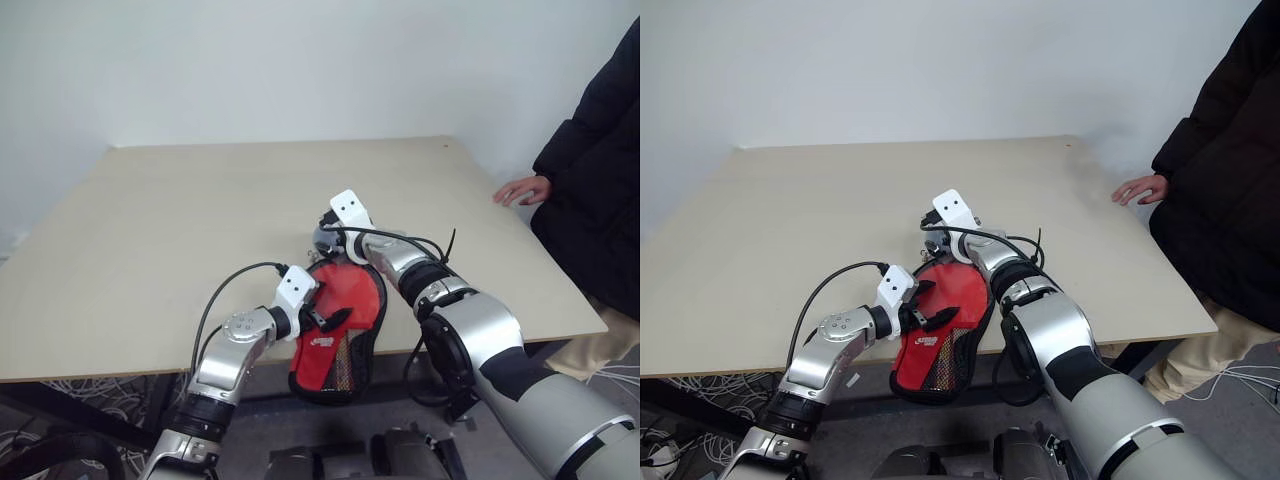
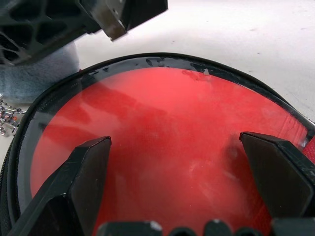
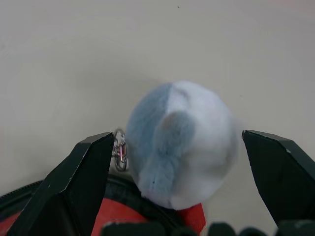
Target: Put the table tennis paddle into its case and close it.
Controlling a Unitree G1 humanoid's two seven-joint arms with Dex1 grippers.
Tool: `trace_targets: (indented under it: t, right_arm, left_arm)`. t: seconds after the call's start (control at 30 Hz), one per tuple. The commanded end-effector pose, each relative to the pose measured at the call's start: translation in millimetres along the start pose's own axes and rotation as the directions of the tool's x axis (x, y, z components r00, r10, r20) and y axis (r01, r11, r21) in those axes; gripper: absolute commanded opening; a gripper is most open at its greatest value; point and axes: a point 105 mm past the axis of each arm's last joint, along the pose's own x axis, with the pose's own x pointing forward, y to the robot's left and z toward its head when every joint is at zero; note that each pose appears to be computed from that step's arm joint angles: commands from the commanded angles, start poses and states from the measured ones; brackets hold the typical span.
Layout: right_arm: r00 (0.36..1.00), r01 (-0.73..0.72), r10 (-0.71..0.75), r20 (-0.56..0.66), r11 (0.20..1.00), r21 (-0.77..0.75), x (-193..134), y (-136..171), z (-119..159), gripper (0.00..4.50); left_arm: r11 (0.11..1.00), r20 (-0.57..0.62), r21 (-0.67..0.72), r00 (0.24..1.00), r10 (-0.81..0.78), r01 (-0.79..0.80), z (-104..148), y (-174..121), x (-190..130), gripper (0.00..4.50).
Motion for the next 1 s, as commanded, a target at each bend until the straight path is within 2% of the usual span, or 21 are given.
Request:
trace_targets:
  t: [0.03, 0.3, 0.4, 0.67, 0.7, 0.73, 0.9, 1.0]
  right_arm:
    - [0.999, 0.021, -0.021, 0.025, 1.0, -0.019, -0.9, -3.3, 9.1, 4.5]
    - [1.0, 0.023, -0.023, 0.01, 1.0, -0.018, 0.0, -2.1, 3.3, 4.5]
    - [1.0, 0.022, -0.022, 0.007, 1.0, -0.015, 0.3, -1.2, 1.4, 3.98]
    - [1.0, 0.015, -0.014, 0.013, 1.0, -0.014, 0.9, 1.0, 2.3, 1.76]
    - [1.0, 0.015, -0.015, 0.013, 1.0, -0.015, 0.9, 1.0, 2.5, 1.59]
    - [1.0, 0.016, -0.015, 0.014, 1.0, -0.016, 0.8, 0.9, 2.7, 1.22]
    - [0.999, 0.026, -0.025, 0.021, 0.999, -0.03, 0.7, -0.4, 4.2, 0.09]
    - [0.998, 0.061, -0.06, 0.026, 0.997, -0.046, 0.1, -5.0, 5.6, 0.01]
  left_arm:
    - [1.0, -0.021, -0.01, 1.0, 0.006, -0.007, -5.4, 0.9, -2.2, 4.48]
    - [1.0, -0.019, -0.011, 1.0, 0.006, -0.007, -4.1, 0.9, -1.7, 4.48]
    - [1.0, -0.02, -0.011, 1.0, 0.006, -0.007, -4.0, 1.2, -1.6, 4.5]
    - [1.0, -0.024, -0.009, 1.0, 0.006, -0.007, -4.5, 2.2, -1.8, 4.5]
    - [1.0, -0.024, -0.009, 1.0, 0.006, -0.007, -4.4, 2.4, -1.8, 4.5]
    - [1.0, -0.024, -0.008, 1.0, 0.007, -0.007, -4.4, 2.5, -1.8, 4.5]
    - [1.0, -0.025, -0.005, 1.0, 0.009, -0.009, -4.3, 3.7, -2.5, 4.5]
    - [1.0, -0.025, -0.004, 1.0, 0.006, -0.006, -3.9, 4.2, -2.2, 4.5]
